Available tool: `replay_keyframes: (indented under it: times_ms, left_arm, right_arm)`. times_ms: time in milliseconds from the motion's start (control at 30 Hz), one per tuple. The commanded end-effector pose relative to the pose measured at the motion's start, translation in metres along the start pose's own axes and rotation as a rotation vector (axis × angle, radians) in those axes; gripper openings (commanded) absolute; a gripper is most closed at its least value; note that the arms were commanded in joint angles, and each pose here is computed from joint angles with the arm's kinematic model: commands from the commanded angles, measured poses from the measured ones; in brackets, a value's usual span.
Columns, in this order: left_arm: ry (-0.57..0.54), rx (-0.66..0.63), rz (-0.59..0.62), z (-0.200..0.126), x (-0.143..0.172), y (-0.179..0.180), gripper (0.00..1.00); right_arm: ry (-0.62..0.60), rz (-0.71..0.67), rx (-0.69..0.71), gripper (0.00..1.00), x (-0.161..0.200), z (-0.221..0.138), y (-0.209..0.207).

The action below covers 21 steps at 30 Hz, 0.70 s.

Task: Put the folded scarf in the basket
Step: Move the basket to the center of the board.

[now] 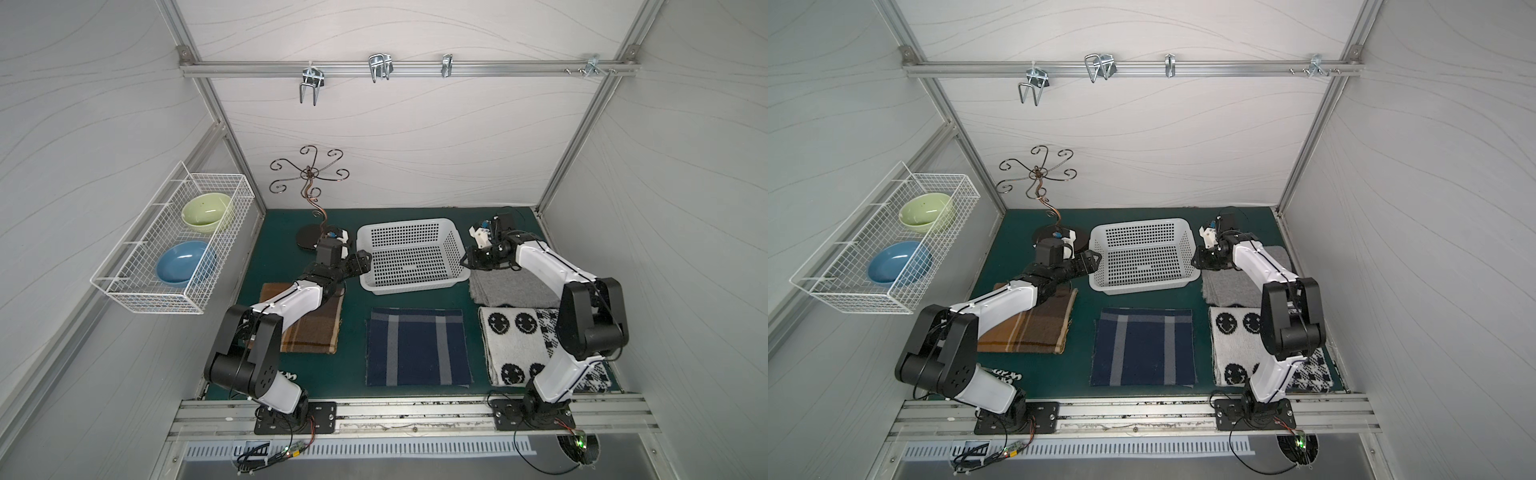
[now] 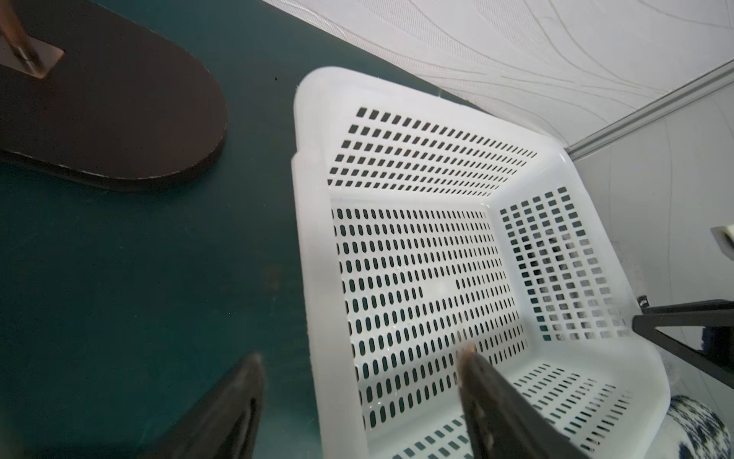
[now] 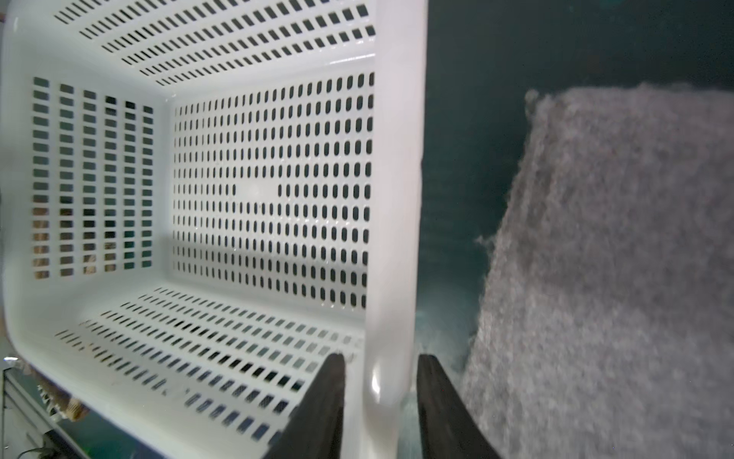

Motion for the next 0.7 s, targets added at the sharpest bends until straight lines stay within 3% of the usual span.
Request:
replay_keyframes:
  times_ms: [0,133,300,467,667]
  left_arm:
    - [-0.004,0.073,0.011,-0.006,-0.010,-0.024,0.77]
    - [0.000,0.065,0.000,-0.010,-0.012,-0.028,0.75]
    - [0.062,0.000,0.023,-0.008,-0.009,-0.026,0.72]
    - [0.061,0.024,0.021,-0.004,-0.007,-0.029,0.70]
    - [0.087,0.003,0.046,0.004,-0.014,-0.036,0.75]
  right_arm:
    - [-0.022,0.018,-0.043,0.38,0.008,-0.015,0.016]
    - [-0.036,0.033,-0.109,0.38,0.015,-0.018,0.027]
    - [-0.012,0.042,-0.100,0.38,0.022,-0.015,0.028]
    - [-0.014,0.020,-0.087,0.39,0.030,-0.023,0.042]
    - [-0.018,0.029,-0.093,0.40,0.041,-0.027,0.045]
Point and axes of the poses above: each gripper's point midway between its finger pads, its own z axis out along the fingers, its own y axis along the line the jaws close on, x = y × z, the point moved 5 cm from there along -z, back along the fingers, and after that the axes turned 15 degrees about -z, right-handed, at the moved point
